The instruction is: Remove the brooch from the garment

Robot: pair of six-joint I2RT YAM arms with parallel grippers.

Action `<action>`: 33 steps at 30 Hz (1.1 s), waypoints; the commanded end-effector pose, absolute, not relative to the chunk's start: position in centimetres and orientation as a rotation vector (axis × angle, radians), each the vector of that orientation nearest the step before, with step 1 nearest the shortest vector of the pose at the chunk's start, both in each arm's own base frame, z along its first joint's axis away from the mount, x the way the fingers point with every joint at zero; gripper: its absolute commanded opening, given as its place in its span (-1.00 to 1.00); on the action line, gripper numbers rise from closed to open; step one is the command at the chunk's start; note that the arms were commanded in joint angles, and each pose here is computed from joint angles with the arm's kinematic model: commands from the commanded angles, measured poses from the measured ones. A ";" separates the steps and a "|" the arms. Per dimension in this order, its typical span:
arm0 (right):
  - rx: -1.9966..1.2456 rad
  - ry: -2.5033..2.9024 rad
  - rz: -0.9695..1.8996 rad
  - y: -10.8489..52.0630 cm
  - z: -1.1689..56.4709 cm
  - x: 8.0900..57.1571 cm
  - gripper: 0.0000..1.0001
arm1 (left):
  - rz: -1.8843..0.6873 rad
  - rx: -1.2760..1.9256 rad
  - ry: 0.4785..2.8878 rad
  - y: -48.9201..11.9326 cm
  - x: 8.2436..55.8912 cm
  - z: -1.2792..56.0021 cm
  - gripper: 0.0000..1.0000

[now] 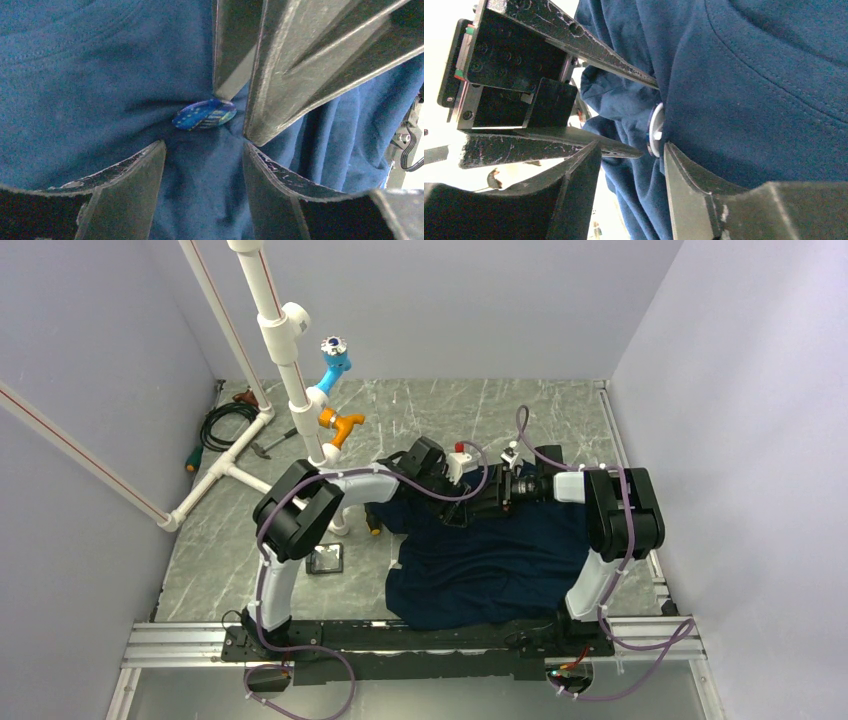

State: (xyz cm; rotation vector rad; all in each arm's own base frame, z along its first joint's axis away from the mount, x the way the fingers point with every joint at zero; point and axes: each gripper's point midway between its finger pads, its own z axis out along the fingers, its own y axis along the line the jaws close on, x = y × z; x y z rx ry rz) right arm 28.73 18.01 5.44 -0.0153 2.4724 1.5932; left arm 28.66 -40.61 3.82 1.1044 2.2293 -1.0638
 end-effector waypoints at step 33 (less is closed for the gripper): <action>-0.103 2.244 1.775 21.9 10.0 28.5 0.99 | -1.212 0.827 2.216 -38.5 29.4 7.8 0.29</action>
